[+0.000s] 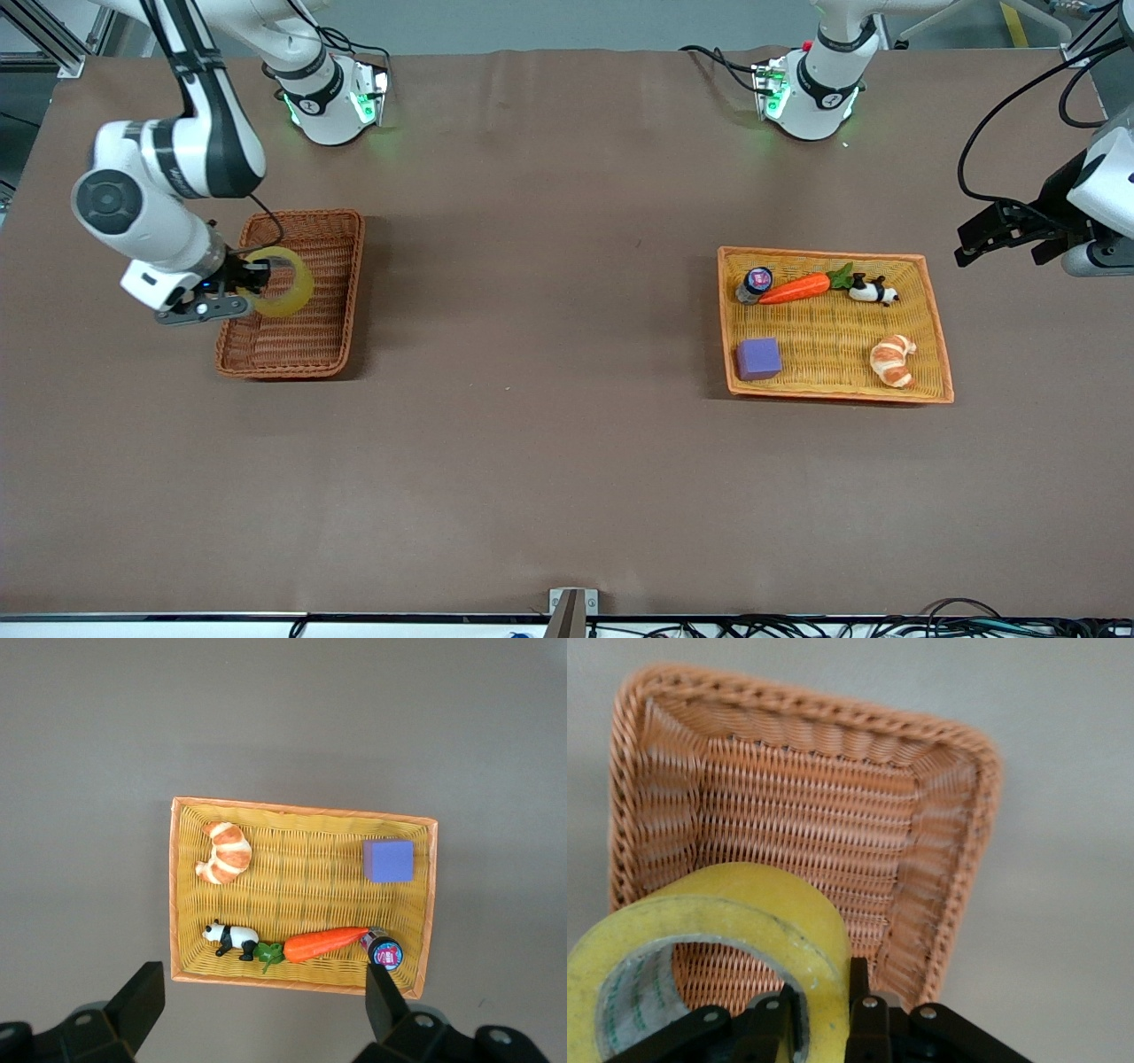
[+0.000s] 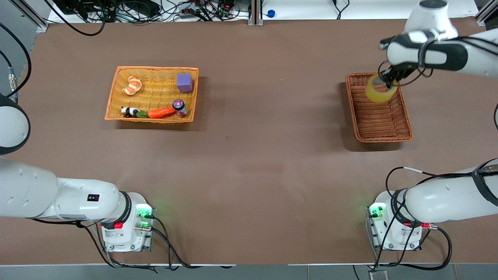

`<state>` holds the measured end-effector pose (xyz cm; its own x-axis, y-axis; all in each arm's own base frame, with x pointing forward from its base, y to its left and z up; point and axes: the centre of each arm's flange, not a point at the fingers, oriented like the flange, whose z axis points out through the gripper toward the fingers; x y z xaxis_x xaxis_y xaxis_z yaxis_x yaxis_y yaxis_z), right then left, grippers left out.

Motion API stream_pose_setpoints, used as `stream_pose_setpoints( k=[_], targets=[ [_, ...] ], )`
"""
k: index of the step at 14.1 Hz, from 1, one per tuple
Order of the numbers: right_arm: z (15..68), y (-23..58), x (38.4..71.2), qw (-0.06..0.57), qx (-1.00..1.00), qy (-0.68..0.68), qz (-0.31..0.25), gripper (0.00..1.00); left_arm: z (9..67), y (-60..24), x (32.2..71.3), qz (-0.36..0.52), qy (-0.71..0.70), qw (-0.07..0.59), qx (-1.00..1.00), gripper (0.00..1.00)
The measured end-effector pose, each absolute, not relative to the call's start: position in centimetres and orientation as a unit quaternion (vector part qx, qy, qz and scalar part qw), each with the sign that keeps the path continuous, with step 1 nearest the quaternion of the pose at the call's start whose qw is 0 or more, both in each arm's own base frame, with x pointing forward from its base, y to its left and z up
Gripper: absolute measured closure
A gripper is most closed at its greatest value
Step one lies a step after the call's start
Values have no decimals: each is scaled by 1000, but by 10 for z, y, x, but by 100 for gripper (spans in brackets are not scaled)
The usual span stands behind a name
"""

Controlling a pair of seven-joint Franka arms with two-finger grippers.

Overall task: Move tape to another basket
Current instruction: 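Carry the tape roll with the right gripper into the empty brown basket, then open the right gripper and raise it away from the basket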

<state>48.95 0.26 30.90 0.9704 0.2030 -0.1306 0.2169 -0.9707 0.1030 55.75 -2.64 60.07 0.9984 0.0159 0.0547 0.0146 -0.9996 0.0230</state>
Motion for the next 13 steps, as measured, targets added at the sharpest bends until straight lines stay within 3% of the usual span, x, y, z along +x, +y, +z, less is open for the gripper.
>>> stream_pose_setpoints(
  k=[4,10,13],
  targets=[
    [264,-6,464,51,991,113,-41,78,601,-26,558,30,8,11,999,0],
    [223,-13,462,54,987,139,-51,78,601,-26,558,31,-14,11,999,0],
    [225,-13,472,56,987,149,-40,51,600,-25,558,27,7,11,1000,0]
  ],
)
